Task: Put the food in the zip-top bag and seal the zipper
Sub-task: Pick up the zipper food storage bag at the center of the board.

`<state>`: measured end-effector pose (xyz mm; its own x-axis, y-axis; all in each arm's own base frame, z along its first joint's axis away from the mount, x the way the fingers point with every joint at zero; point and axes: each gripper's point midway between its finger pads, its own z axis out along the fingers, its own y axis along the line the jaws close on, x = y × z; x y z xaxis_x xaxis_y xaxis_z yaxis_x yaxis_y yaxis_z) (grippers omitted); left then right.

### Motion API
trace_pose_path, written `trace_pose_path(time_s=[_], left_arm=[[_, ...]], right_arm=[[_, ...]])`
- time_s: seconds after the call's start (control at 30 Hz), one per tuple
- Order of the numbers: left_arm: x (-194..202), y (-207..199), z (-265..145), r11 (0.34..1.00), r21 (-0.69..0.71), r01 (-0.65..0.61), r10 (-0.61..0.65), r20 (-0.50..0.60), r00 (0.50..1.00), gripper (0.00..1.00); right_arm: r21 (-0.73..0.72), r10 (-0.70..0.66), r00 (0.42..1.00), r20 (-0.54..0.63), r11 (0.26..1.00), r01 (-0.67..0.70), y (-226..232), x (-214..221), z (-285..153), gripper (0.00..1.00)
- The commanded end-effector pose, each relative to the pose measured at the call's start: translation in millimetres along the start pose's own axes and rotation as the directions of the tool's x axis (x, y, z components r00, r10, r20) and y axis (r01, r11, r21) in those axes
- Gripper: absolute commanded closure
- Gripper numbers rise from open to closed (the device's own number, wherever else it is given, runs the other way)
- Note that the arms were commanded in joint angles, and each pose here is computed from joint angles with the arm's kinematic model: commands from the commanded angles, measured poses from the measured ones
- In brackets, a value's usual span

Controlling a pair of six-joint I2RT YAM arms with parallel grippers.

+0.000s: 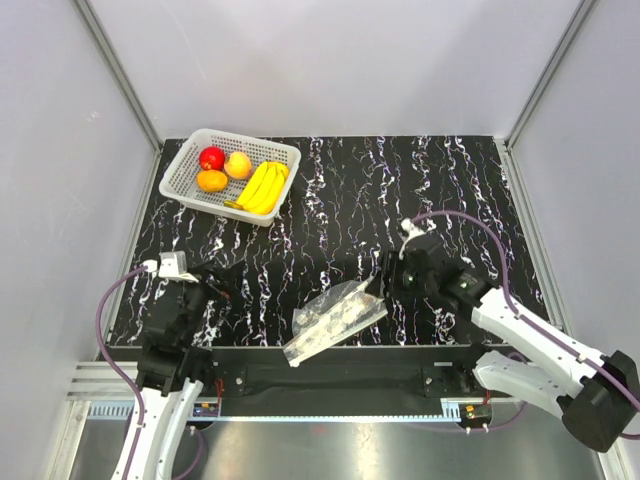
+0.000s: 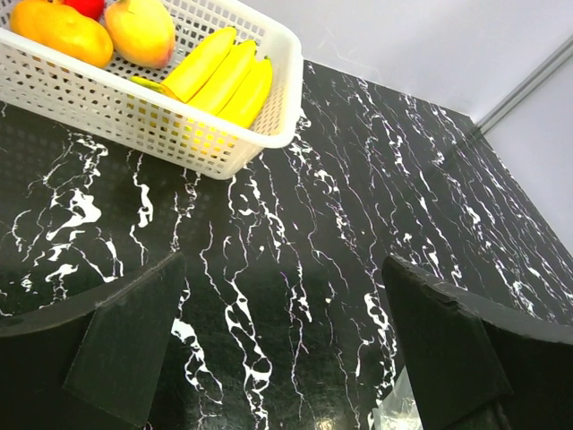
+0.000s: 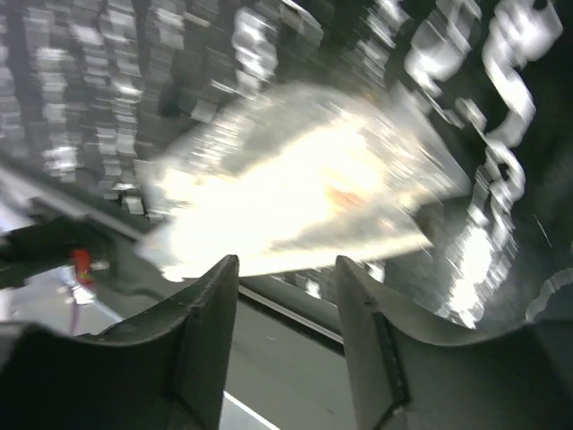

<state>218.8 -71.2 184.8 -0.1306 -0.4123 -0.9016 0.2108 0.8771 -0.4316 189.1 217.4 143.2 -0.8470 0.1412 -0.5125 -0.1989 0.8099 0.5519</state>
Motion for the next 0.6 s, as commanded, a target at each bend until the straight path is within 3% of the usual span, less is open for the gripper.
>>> trace_pose_path(time_s=[0.0,0.1,0.2,0.4,0.57], left_arm=[[-20.7,-12.2,-2.3,0.999,0.034,-0.019,0.017,0.054,0.998,0.01],[-20.4,-13.5,-2.3,0.999,0.043,-0.022,0.019,0.056,0.998,0.01],[-18.9,-23.6,-1.4,0.995,0.098,-0.022,0.018,0.044,0.999,0.01],[-10.7,-34.1,4.7,0.988,0.157,-0.015,0.017,-0.009,1.000,0.01],[-2.5,-45.2,8.2,0.974,0.225,-0.012,0.024,-0.050,0.998,0.01]], right_arm=[[0.102,0.101,0.995,0.000,0.990,-0.101,-29.8,22.2,3.4,0.47],[0.117,0.128,0.992,0.001,0.985,-0.127,-40.3,32.9,4.7,0.49],[0.140,0.127,0.992,0.015,0.982,-0.127,-50.9,37.4,8.6,0.45],[0.131,0.089,0.995,0.038,0.987,-0.093,-56.0,34.7,26.5,0.16],[0.132,0.054,0.995,0.080,0.989,-0.064,-64.4,30.6,44.2,0.15]])
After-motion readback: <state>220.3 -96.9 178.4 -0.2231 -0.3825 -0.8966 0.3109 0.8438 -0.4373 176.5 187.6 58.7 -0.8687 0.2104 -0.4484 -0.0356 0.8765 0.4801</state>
